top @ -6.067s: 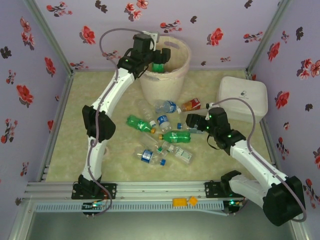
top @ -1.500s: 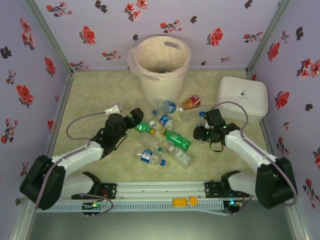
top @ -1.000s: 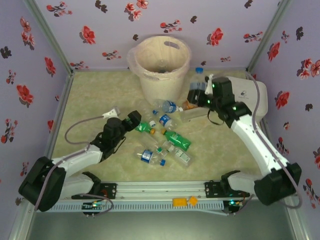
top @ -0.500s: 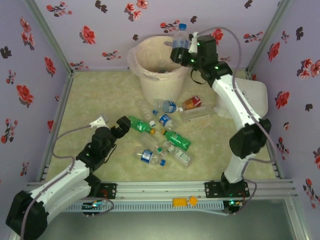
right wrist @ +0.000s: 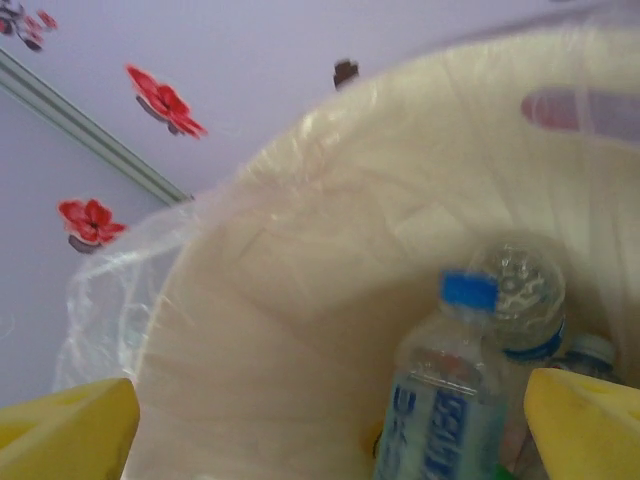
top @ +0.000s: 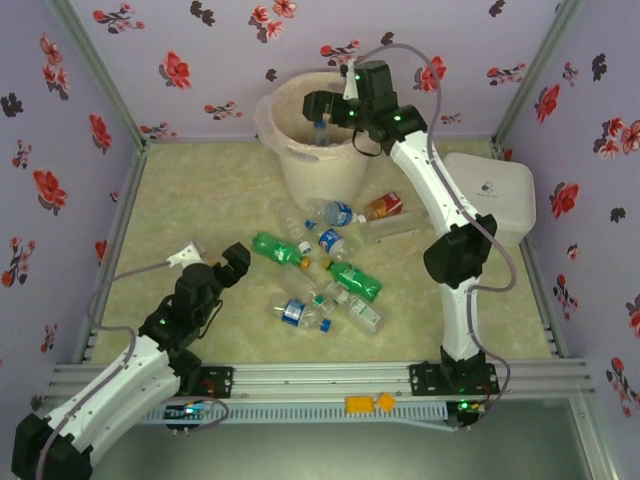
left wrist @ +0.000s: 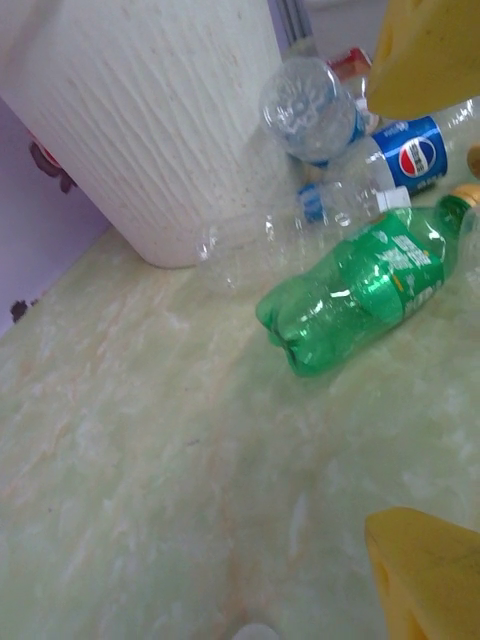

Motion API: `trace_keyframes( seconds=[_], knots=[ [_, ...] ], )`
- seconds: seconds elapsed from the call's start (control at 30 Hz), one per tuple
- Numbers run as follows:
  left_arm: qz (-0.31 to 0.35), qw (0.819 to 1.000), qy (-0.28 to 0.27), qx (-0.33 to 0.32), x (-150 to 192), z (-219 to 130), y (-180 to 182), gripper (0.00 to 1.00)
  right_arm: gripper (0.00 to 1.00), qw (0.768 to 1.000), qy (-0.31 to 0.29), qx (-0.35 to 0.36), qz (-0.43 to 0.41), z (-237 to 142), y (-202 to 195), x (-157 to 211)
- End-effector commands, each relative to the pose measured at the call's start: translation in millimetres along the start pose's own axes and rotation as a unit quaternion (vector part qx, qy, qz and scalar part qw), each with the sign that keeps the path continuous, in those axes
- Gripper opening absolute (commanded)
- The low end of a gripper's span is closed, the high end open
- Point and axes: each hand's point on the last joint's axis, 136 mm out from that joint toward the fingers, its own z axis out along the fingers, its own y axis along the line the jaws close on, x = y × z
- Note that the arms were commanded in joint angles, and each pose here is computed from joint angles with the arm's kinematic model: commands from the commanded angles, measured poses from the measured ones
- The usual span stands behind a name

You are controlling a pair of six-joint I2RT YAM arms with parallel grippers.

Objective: Put the plastic bottles in the bin

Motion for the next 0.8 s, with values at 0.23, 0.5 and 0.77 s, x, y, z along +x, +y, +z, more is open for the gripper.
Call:
trace_keyframes(
  seconds=[0.23,0.5,0.77],
  knots=[
    [0.004,1.0,0.015,-0.012,-4.4,18.8,-21.3,1.0,1.0,0.996,-0.062,0.046,-0.052,-84.3,8.2,-30.5],
    [-0.013,0.997,0.048,-0.058,12.3,46.6,-33.4,1.0,1.0,0.99,-0.077,0.1,-0.068,-135.0,-25.4,23.2],
    [-0.045,0.993,0.063,-0.087,32.0,80.8,-51.0,1.0,1.0,0.975,-0.015,0.213,-0.062,-169.5,-92.2,115.2]
  ],
)
